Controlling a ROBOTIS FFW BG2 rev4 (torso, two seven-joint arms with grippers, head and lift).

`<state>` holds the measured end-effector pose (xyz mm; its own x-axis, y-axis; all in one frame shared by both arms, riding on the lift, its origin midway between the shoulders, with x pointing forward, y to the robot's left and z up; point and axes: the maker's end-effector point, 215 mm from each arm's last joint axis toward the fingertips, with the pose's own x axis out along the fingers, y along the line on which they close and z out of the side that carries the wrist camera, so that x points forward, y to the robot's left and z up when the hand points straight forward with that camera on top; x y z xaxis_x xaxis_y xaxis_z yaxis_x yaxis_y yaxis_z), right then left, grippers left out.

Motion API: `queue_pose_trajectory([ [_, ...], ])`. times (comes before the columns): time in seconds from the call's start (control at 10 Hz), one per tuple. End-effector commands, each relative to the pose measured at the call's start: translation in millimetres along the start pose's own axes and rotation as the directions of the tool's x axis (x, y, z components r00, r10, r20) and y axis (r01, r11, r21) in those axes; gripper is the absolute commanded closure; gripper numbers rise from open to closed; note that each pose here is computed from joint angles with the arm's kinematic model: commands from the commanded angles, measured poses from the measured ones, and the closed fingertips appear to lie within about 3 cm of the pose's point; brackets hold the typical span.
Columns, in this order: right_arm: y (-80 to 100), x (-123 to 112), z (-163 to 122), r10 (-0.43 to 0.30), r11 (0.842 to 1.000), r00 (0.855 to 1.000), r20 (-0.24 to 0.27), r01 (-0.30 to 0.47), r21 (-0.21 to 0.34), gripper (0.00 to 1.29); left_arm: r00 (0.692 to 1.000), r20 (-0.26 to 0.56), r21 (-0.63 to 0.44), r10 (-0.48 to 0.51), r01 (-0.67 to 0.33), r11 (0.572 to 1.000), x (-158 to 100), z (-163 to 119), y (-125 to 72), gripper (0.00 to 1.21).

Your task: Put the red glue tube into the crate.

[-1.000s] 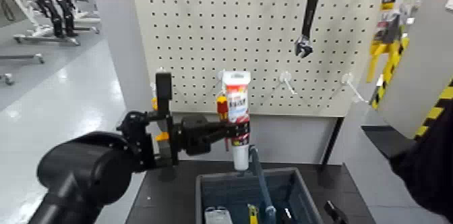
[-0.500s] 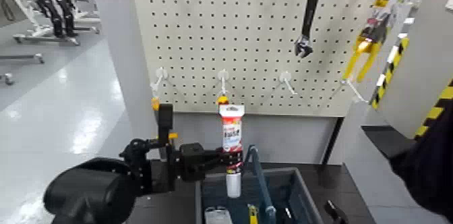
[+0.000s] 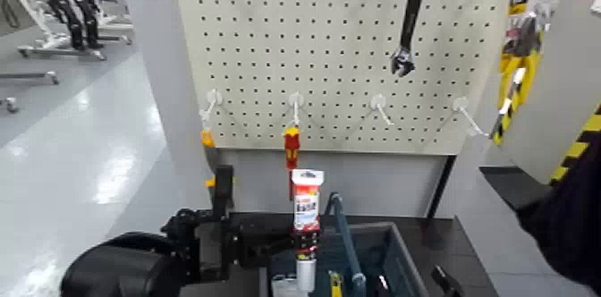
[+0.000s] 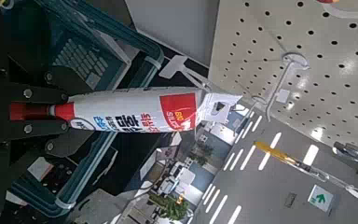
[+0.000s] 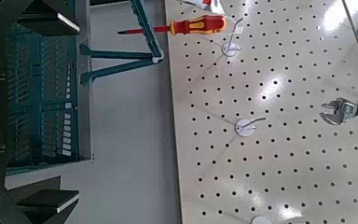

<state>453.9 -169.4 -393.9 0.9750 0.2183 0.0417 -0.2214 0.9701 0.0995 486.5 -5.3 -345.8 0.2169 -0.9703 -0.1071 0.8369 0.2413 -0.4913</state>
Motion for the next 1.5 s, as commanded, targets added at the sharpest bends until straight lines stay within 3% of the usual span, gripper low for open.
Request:
queue_pose_trajectory([
  [0.1,0.4,0.6,0.8,-0.002,1.0,1.0,0.002,0.002,0.001,0.07,0.999,-0.041,-0.021,0.016,-0.017,1.0,-4.3,-19.5,7.2,1.18],
  [0.3,0.9,0.7,0.8,-0.003,1.0,1.0,0.002,0.003,0.002,0.07,0.998,-0.054,-0.037,0.024,-0.026,0.999,-7.8,-28.0,10.8,1.18],
  [0.4,0.1,0.0,0.2,-0.004,1.0,1.0,0.001,0.004,0.001,0.07,0.997,-0.074,-0.027,0.03,-0.032,0.999,-8.8,-31.6,12.5,1.01],
  [0.5,0.2,0.2,1.0,-0.004,1.0,1.0,0.002,0.004,0.001,0.07,0.997,-0.077,-0.027,0.032,-0.034,0.999,-9.5,-32.2,13.2,0.39],
  [0.6,0.2,0.2,1.0,-0.004,1.0,1.0,0.002,0.004,0.001,0.07,0.997,-0.076,-0.02,0.032,-0.034,0.999,-9.0,-31.0,13.2,0.02],
  [0.8,0.2,0.2,1.4,-0.004,1.0,1.0,0.004,0.004,0.001,0.07,0.997,-0.073,-0.008,0.034,-0.034,0.999,-8.9,-26.8,13.6,0.19],
  [1.3,0.1,-0.5,3.5,-0.004,1.0,1.0,0.011,0.004,-0.002,0.07,0.997,-0.073,0.012,0.032,-0.032,0.999,-6.1,-21.0,12.5,0.18],
  [1.5,0.3,-1.9,3.9,-0.002,1.0,1.0,0.014,0.002,-0.004,0.07,0.996,-0.033,0.098,0.079,-0.076,0.992,-6.8,4.6,15.4,0.18],
])
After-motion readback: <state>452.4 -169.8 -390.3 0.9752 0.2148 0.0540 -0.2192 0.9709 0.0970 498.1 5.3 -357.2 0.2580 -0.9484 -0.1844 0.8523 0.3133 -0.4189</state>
